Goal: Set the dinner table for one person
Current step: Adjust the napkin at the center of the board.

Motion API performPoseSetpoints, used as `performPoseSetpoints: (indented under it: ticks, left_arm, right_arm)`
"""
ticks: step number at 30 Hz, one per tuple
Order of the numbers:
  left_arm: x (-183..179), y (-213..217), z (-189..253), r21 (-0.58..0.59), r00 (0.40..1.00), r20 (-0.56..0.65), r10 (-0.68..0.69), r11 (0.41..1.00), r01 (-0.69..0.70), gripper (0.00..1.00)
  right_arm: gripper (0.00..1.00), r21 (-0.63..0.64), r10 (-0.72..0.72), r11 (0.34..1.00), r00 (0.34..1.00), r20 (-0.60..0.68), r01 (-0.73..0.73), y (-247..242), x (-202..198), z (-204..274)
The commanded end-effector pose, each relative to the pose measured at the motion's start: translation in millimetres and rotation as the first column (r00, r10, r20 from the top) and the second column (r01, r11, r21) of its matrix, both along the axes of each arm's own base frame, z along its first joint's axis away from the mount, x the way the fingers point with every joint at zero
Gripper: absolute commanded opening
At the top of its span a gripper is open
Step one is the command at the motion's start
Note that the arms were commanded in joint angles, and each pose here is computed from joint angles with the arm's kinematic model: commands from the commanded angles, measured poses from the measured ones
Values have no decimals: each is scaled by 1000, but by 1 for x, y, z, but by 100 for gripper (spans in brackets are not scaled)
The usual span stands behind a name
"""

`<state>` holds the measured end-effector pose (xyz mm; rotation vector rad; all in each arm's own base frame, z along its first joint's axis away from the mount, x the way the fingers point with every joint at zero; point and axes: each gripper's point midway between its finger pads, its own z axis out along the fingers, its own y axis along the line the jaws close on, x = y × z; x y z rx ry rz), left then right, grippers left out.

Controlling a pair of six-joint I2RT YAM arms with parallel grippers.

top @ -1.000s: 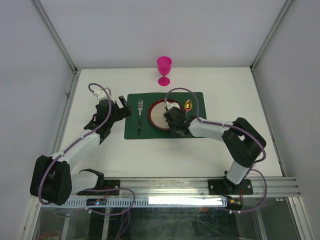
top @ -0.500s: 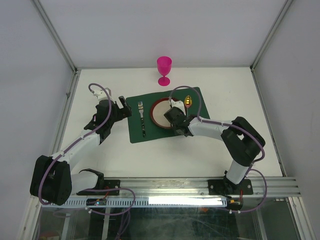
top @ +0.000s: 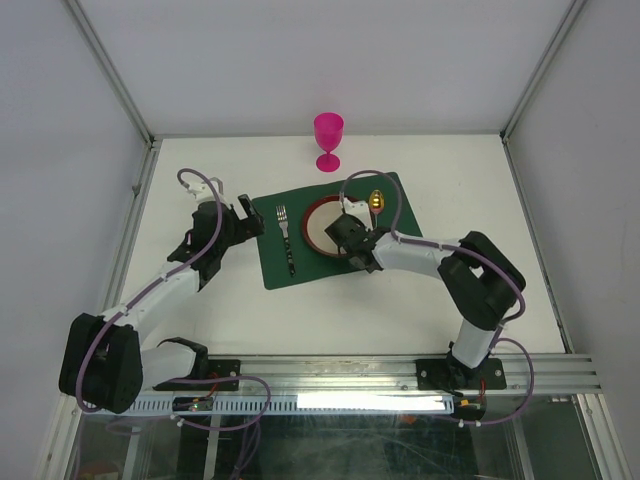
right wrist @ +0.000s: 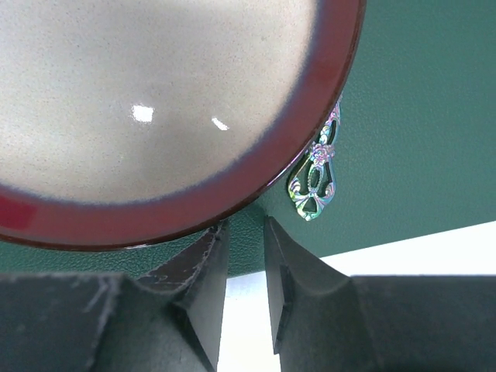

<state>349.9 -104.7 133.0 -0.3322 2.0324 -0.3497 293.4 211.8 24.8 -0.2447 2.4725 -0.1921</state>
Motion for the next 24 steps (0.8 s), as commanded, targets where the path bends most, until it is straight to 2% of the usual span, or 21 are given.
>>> performPoseSetpoints:
  ticks: [1, 8, 13, 17, 24]
  left_arm:
    - [5, 2, 28, -37, 996, 85, 12, 999, -9, 99]
    - [-2, 3, 33, -42, 997, 78, 11, 999, -8, 99]
    - [-22, -14, 20, -159, 999, 21, -42, 986, 45, 99]
    - [-34, -15, 13, -200, 999, 18, -45, 979, 47, 99]
    - [-34, -9, 22, -175, 999, 42, -30, 984, 37, 99]
  right_arm:
    - [28, -50, 0, 999, 998, -59, -3, 2, -12, -13]
    - [28, 8, 43, 999, 996, -82, -43, 43, -17, -18]
    - [28, 12, 86, 996, 992, -93, -85, 68, -24, -21]
    - [28, 29, 113, 993, 989, -95, -111, 84, -29, -20]
    - [27, -23, 102, 994, 990, -97, -104, 75, -32, -20]
